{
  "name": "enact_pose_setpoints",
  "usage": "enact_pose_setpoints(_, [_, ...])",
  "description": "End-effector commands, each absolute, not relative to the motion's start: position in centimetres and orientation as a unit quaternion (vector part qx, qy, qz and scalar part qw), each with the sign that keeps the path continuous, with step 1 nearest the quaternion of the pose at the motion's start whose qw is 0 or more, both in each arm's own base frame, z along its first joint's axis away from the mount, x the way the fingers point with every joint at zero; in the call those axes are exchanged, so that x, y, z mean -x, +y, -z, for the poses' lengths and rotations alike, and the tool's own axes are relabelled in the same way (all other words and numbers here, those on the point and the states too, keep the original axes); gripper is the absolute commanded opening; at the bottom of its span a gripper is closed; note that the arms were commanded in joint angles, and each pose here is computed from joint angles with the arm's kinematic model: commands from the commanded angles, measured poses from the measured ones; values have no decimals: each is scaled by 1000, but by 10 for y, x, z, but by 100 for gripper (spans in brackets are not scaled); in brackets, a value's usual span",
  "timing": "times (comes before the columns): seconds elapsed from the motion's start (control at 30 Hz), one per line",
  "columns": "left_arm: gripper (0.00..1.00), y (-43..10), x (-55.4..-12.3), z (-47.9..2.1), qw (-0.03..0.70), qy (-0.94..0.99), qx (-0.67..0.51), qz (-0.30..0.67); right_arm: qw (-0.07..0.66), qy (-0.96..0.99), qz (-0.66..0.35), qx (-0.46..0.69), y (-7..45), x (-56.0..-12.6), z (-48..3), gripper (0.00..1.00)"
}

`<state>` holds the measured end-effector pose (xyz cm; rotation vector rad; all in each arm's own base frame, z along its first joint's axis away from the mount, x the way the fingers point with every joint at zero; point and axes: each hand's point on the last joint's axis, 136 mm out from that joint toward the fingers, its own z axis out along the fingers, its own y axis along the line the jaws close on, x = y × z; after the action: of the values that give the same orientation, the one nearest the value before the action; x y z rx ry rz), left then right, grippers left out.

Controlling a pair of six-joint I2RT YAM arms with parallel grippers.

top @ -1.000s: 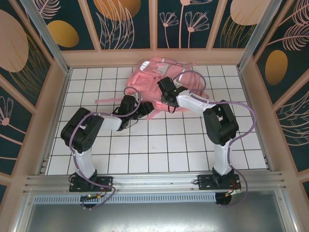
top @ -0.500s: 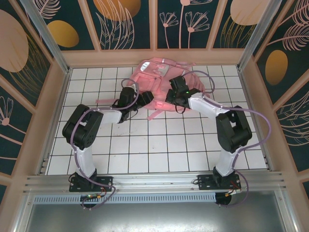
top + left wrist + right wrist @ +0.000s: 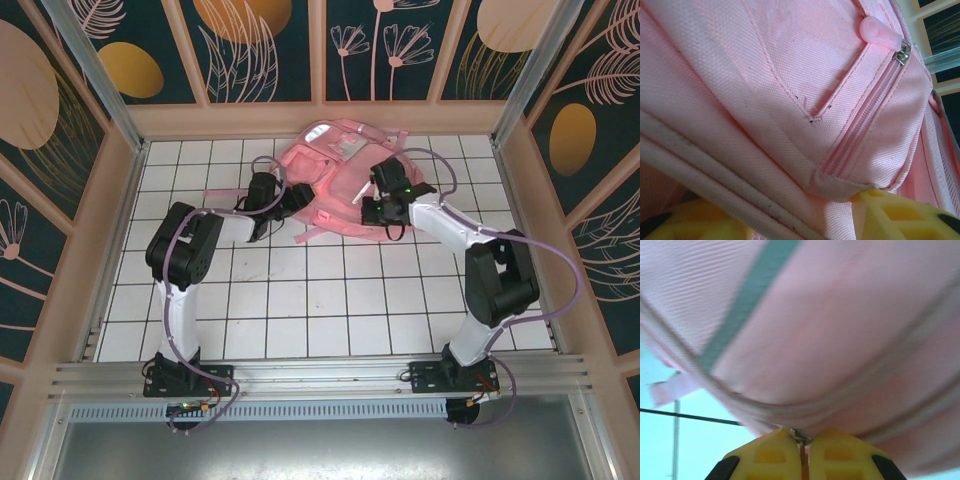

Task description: Pack books, pencil case, and school supplies into a backpack

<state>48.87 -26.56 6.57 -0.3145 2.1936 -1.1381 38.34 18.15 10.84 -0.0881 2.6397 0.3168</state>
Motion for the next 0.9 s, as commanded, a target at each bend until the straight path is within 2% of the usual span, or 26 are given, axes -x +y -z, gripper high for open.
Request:
enact_pose_setpoints(0.0, [50,-184,-511,-11,325,865,214,315,213,976,25,31,107,-365,-107,0])
enact_pose_setpoints(0.1, [49,-181,-516,-19,335,870,201,301,232,970,65,20,89,-377,-116,0])
enact_pose_setpoints(0.17, [49,-180,-520,-24,339,874,192,292,235,971,37,25,101,-382,-119,0])
enact_pose_setpoints(0.27, [54,-185,-527,-34,338,875,175,298,214,970,-98,62,161,-374,-125,0])
enact_pose_setpoints(0.4, [61,-201,-531,-52,330,868,157,336,157,914,-341,156,275,-331,-157,0])
enact_pose_setpoints(0.47, [62,-207,-531,-60,326,864,149,354,142,883,-399,204,317,-312,-173,0])
enact_pose_setpoints(0.57, [64,-215,-531,-68,317,859,143,377,133,857,-437,240,358,-301,-183,0])
enact_pose_setpoints(0.67, [69,-219,-528,-78,312,859,132,383,148,861,-426,237,375,-316,-177,0])
enact_pose_setpoints(0.7, [77,-217,-525,-83,313,862,127,378,153,868,-416,225,376,-324,-172,0])
enact_pose_setpoints(0.73, [97,-214,-522,-89,316,865,124,369,160,875,-406,210,375,-332,-167,0])
enact_pose_setpoints(0.87, [99,-190,-503,-114,342,877,120,317,179,884,-396,171,371,-350,-155,0])
